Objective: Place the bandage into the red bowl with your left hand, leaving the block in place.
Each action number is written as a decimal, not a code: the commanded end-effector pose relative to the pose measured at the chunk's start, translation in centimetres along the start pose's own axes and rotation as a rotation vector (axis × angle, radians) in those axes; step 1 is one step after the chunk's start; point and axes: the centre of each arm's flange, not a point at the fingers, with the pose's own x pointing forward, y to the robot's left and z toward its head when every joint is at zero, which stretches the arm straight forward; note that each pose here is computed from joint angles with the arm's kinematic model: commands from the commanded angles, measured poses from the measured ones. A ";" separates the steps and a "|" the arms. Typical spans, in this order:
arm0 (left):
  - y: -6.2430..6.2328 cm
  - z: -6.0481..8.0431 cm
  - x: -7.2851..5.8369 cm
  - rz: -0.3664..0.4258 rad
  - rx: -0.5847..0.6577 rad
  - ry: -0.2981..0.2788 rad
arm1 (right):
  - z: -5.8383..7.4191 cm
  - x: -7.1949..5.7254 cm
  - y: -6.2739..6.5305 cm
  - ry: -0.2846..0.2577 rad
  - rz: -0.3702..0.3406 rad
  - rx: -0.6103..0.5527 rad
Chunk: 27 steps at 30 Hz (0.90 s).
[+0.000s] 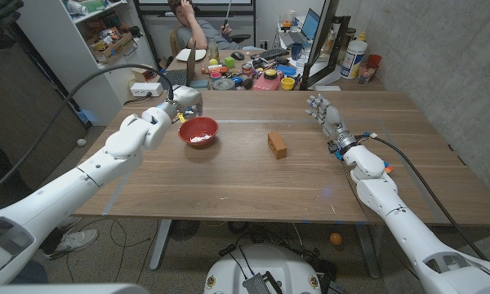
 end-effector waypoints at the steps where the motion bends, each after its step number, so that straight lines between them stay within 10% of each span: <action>1: -1.9 0.9 1.1 -0.058 -0.001 -0.020 | 0.4 0.0 0.0 -0.012 0.009 -0.008; 27: -6.3 2.1 3.0 -0.156 -0.044 -0.052 | 0.3 0.6 0.1 -0.011 0.014 -0.011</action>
